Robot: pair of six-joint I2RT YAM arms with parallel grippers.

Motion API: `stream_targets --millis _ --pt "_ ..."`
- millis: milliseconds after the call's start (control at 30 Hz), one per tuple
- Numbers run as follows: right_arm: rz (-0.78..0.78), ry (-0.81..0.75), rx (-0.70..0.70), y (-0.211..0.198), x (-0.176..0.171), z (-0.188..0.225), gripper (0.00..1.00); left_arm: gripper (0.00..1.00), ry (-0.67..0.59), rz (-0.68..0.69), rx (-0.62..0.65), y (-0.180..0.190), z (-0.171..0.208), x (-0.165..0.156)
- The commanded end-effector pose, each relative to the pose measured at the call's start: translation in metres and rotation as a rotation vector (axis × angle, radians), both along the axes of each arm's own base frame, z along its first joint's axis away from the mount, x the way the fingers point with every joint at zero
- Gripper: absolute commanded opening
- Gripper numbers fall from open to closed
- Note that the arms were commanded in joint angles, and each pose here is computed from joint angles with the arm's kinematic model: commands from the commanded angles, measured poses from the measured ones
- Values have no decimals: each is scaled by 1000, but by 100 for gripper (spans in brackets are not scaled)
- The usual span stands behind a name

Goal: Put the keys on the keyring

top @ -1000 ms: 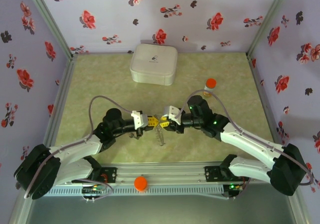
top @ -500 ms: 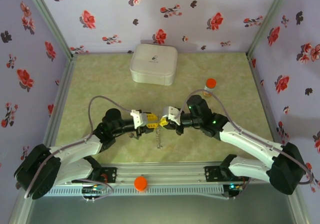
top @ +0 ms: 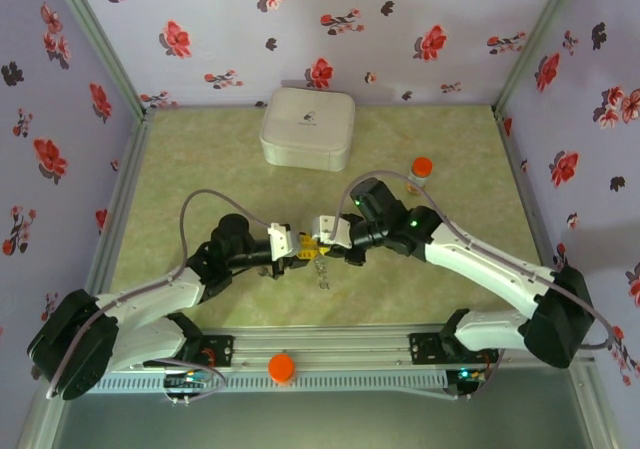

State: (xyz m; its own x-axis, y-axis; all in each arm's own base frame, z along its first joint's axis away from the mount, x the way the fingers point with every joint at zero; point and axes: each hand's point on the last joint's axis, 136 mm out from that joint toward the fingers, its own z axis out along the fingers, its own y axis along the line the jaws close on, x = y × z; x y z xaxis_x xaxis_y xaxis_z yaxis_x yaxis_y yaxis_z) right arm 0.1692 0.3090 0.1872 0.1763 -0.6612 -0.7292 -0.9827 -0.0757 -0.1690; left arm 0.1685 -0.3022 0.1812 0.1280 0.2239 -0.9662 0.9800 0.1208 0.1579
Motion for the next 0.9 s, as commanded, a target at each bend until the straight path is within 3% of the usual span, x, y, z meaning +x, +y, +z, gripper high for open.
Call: stream_targets --millis 0,267,500,767,867 --pt "47 -37 -52 -1 -3 2 0 18 -44 -22 -3 -3 12 -2" --pt "69 -59 -72 10 0 1 0 18 -51 -24 -1 -4 13 -1" --pt "62 -43 -44 13 -4 2 0 0 -87 -10 -3 -4 17 2" --pt "-103 -6 141 -4 10 14 33 0 -173 25 -33 -2 23 6" --pt "-163 -1 184 -13 15 18 37 0 -180 30 -46 -2 22 7"
